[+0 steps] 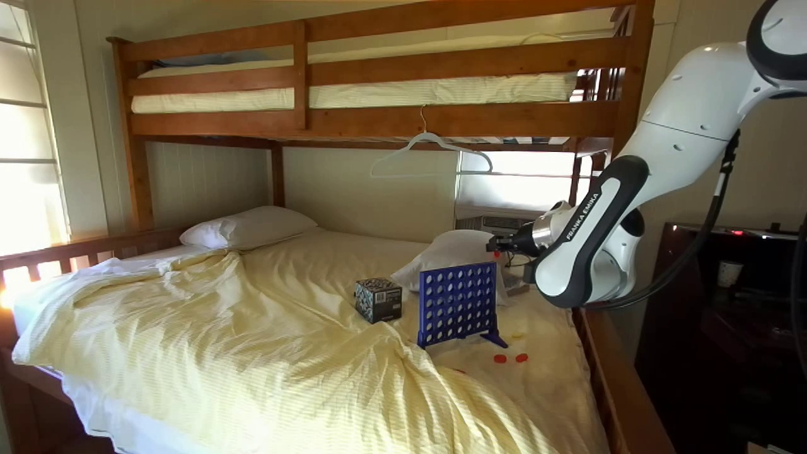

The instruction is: Put one orange chip in the blue game board.

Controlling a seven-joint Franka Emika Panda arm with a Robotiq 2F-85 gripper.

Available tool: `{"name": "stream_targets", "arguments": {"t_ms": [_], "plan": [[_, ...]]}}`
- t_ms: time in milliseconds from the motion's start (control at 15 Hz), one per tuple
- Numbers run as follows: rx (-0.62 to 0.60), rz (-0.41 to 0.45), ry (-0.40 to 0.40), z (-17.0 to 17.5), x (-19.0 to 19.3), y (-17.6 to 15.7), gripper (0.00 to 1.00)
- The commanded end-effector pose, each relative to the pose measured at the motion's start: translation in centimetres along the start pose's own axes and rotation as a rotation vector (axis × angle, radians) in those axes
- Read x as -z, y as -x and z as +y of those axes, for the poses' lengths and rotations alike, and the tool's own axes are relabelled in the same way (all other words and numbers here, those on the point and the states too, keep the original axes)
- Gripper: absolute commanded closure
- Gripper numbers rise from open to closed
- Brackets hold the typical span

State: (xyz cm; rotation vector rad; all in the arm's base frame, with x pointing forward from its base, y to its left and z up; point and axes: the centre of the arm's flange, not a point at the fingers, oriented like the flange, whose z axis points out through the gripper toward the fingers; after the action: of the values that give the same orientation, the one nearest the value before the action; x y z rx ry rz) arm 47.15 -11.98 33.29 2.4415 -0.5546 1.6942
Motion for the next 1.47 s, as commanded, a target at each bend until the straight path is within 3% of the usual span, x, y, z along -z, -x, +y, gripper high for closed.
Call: {"name": "stream_targets", "arguments": {"t_ms": [0,733,1400], "plan": [[0.011,-0.012,-0.031,-0.1,-1.1,-0.4,0.91],[0.032,-0.008,-0.044,-1.7,-4.1,-1.2,0.91],[-0.042,0.017,0.039,-3.2,-5.2,-0.9,0.91]]}}
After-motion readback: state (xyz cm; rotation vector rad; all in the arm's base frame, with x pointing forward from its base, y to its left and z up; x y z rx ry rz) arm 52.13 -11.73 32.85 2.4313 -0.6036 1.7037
